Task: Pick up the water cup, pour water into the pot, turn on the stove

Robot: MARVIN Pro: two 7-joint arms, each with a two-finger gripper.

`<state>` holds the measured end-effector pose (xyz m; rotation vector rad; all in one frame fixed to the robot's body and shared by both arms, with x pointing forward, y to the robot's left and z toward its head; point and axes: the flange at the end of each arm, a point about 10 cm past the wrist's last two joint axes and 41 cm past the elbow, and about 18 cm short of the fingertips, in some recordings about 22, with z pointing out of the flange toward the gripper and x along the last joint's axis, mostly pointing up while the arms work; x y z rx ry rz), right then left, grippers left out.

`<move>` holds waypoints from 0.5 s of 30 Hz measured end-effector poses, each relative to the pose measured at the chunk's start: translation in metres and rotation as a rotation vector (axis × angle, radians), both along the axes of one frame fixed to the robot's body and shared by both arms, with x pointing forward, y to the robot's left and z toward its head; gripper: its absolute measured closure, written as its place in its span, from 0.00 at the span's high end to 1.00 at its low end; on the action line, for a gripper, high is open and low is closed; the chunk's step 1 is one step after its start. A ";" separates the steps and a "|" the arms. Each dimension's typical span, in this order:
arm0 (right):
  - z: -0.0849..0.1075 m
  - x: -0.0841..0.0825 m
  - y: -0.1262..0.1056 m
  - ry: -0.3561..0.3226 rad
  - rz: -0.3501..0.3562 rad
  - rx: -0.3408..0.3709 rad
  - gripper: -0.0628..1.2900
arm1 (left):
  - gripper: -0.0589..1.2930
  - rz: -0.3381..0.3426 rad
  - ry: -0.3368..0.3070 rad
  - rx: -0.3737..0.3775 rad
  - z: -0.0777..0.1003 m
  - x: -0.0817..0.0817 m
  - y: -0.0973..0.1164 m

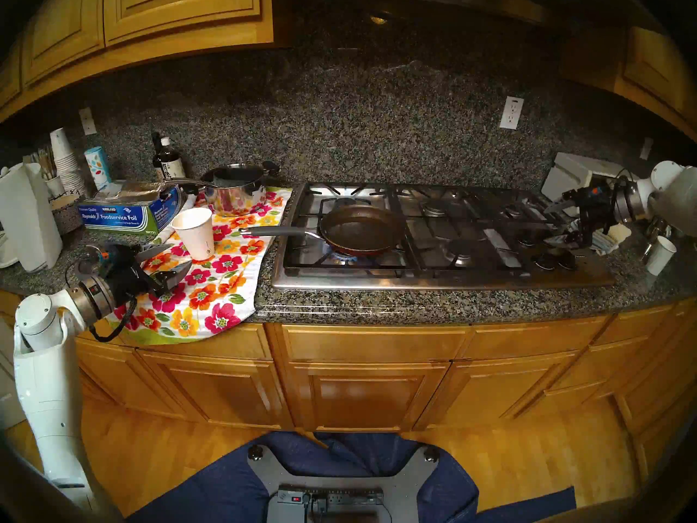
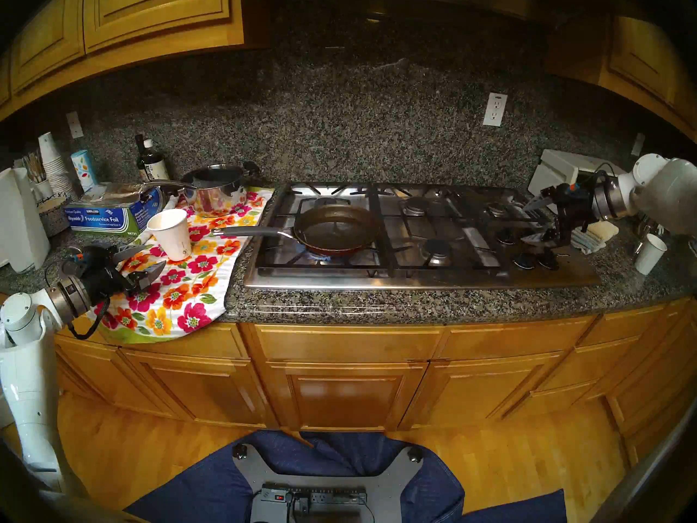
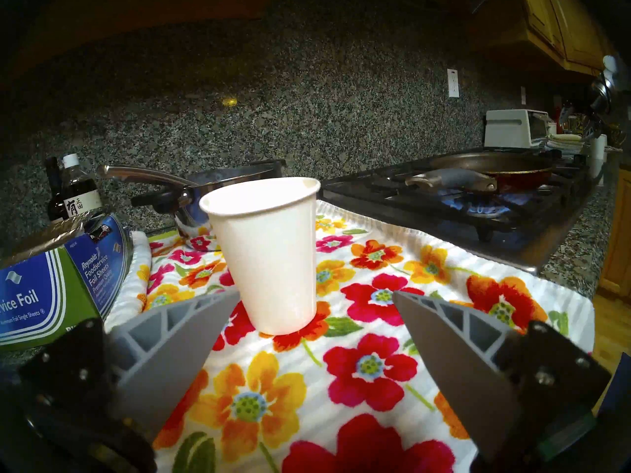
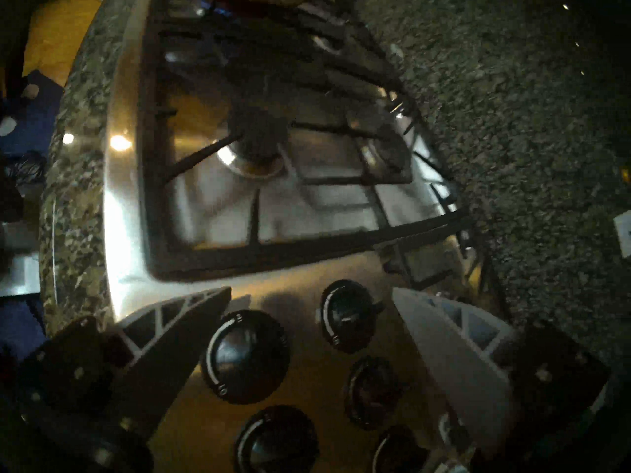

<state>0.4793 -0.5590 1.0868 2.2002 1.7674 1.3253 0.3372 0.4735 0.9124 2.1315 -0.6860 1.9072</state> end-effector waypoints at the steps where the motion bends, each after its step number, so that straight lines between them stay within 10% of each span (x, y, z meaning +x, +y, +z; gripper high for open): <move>1: 0.006 0.001 0.001 -0.007 -0.012 0.019 0.94 | 0.94 0.000 0.000 0.000 0.000 0.000 0.000; 15: 0.046 0.008 -0.001 -0.007 -0.145 0.238 0.94 | 0.94 0.000 -0.001 0.000 0.000 0.000 0.000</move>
